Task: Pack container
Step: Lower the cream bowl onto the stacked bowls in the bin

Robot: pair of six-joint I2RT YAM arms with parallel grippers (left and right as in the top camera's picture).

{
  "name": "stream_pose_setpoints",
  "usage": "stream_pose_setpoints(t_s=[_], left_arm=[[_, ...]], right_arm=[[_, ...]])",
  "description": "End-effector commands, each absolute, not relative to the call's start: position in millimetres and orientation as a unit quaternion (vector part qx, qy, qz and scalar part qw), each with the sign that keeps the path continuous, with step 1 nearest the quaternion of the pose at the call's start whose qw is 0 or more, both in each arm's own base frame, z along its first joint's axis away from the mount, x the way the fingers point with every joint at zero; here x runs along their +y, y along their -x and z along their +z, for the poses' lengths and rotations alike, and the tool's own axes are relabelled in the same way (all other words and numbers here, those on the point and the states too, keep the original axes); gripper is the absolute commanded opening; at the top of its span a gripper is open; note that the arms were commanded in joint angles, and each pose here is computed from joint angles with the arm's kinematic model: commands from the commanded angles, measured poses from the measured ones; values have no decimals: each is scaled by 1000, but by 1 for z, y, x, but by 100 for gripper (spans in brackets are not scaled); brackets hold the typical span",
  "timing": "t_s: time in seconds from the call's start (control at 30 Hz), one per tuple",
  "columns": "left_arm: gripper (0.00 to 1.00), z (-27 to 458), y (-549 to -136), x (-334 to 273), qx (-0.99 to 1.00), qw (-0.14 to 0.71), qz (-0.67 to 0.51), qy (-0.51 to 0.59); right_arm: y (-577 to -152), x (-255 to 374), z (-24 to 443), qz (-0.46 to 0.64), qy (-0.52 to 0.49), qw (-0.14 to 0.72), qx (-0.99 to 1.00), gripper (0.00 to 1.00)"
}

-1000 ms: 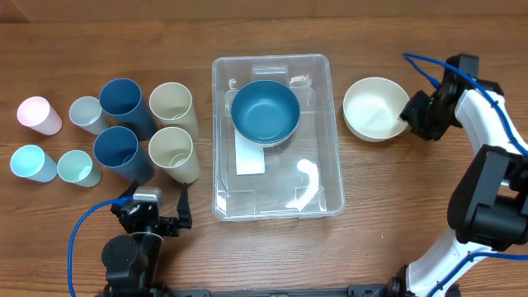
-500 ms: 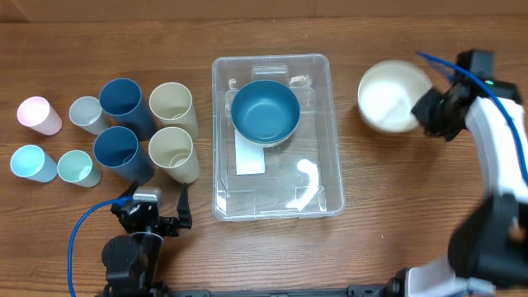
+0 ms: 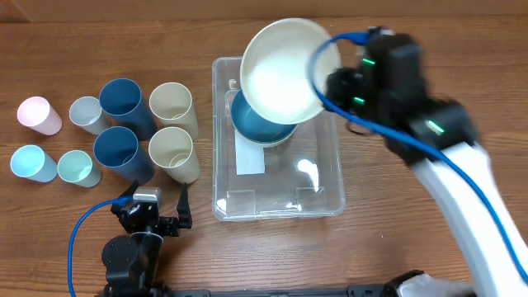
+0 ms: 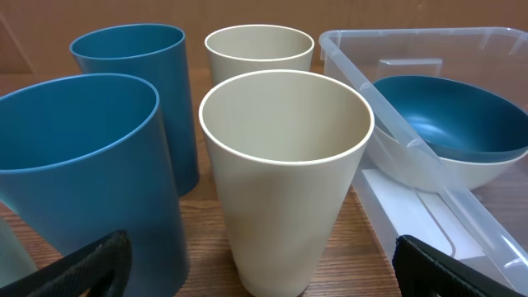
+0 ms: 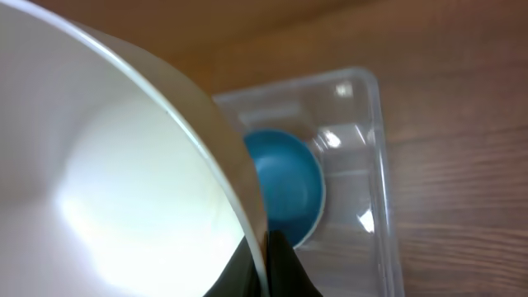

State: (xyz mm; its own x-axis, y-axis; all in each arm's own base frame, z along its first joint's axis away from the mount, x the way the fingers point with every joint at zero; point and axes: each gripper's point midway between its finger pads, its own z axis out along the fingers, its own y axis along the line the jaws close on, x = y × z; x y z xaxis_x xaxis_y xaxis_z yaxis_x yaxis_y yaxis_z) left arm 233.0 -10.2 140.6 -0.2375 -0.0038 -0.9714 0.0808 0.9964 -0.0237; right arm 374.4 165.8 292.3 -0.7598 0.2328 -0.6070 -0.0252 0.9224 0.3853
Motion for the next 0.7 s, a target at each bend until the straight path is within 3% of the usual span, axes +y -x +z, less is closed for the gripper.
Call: stream_pose_setpoints(t_s=[0.0,0.13,0.37,0.43,0.53,0.67], left_arm=[[100,142,-233,-14,782,621,-36,-39],[100,142,-233,-14,782,621,-36,-39],[100,142,-233,-14,782,621,-36,-39],[100,142,-233,-14,782,621,-36,-39],[100,142,-233,-14,782,621,-36,-40],[100,142,-233,-14,782,621,-36,-39]], right_arm=[[-409,176,222,134,-38,301,943,4],[-440,192,166,124,-24,276,953,4],[-439,207,116,137,-13,216,967,6],[-439,207,122,139,-13,220,965,38],[-443,204,157,149,-12,257,955,50],[-442,185,242,169,-28,333,927,61]])
